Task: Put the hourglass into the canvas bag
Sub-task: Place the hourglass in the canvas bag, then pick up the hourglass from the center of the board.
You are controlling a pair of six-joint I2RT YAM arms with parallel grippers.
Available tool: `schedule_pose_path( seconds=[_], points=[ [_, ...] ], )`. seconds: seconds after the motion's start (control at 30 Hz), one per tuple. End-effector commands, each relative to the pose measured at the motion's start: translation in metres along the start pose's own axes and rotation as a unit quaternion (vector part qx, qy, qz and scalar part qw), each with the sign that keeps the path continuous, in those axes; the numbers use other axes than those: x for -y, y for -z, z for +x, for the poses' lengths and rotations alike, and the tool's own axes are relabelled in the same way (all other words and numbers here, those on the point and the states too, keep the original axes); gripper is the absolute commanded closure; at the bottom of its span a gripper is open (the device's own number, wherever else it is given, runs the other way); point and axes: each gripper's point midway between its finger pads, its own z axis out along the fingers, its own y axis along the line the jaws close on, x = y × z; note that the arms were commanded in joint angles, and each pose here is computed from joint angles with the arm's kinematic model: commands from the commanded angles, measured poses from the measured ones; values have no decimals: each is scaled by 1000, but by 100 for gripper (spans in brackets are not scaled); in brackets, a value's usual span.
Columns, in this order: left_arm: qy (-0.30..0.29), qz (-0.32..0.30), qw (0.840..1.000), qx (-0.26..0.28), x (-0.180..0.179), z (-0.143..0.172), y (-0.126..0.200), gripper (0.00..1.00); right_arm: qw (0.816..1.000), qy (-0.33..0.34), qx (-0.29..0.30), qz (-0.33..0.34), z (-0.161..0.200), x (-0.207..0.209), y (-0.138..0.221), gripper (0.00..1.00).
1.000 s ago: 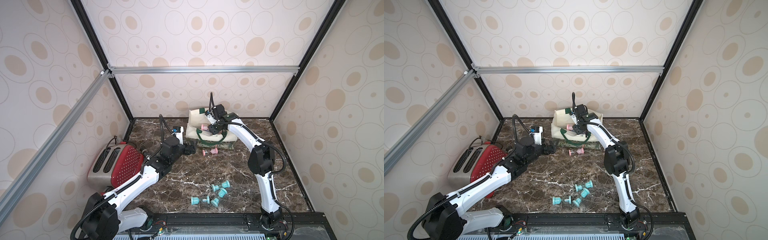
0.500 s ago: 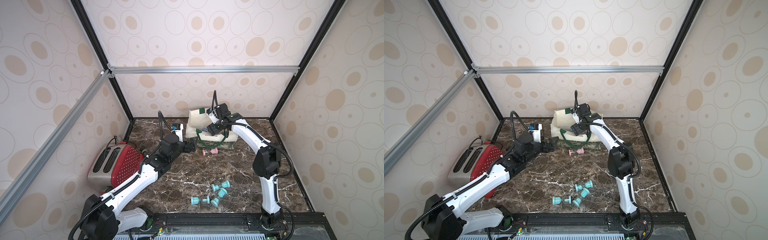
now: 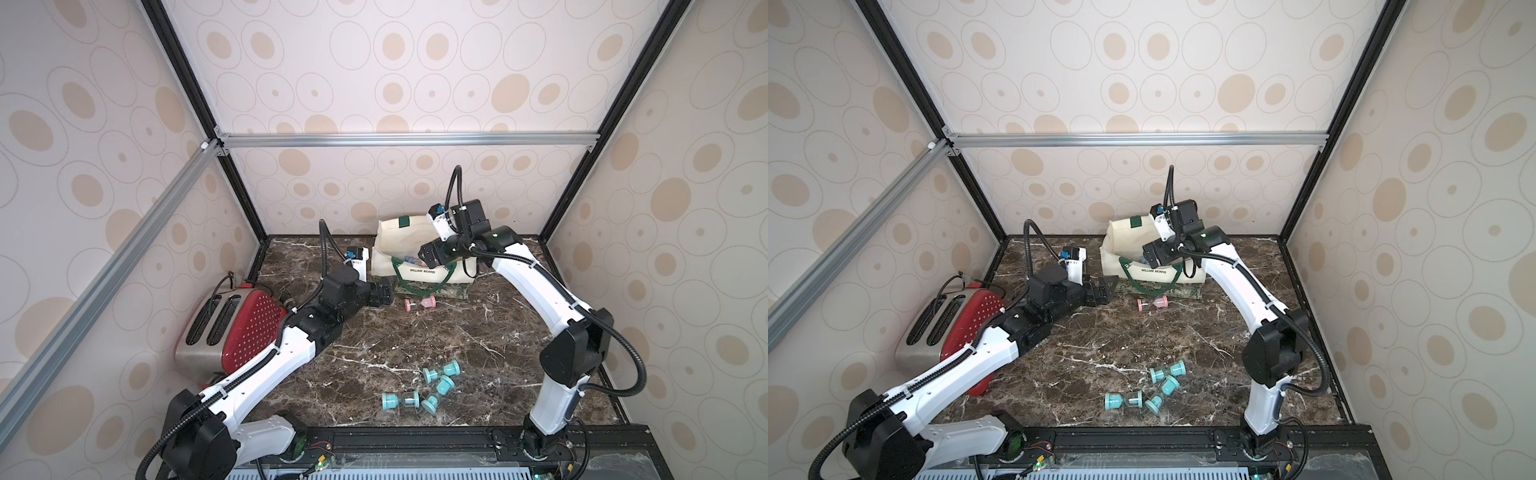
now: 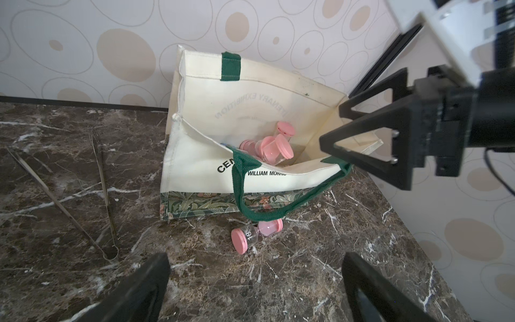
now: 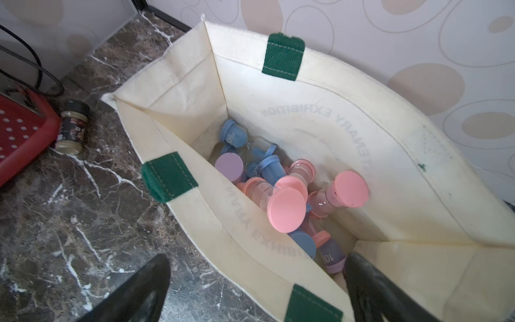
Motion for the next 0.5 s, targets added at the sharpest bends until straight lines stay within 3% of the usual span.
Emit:
schedule_pose_path(
  seconds=[0.0,0.2,0.47],
  points=[
    [13,10,1000,2,6,-7,13,3,999,-53,-8,8,13,-6,18,0],
    [21,6,1000,-20,0,10,26,3,993,-87,-66,37,68,-23,38,0],
    [25,-3,999,-46,-9,32,40,2,985,-89,-128,71,153,-51,40,0]
  ],
)
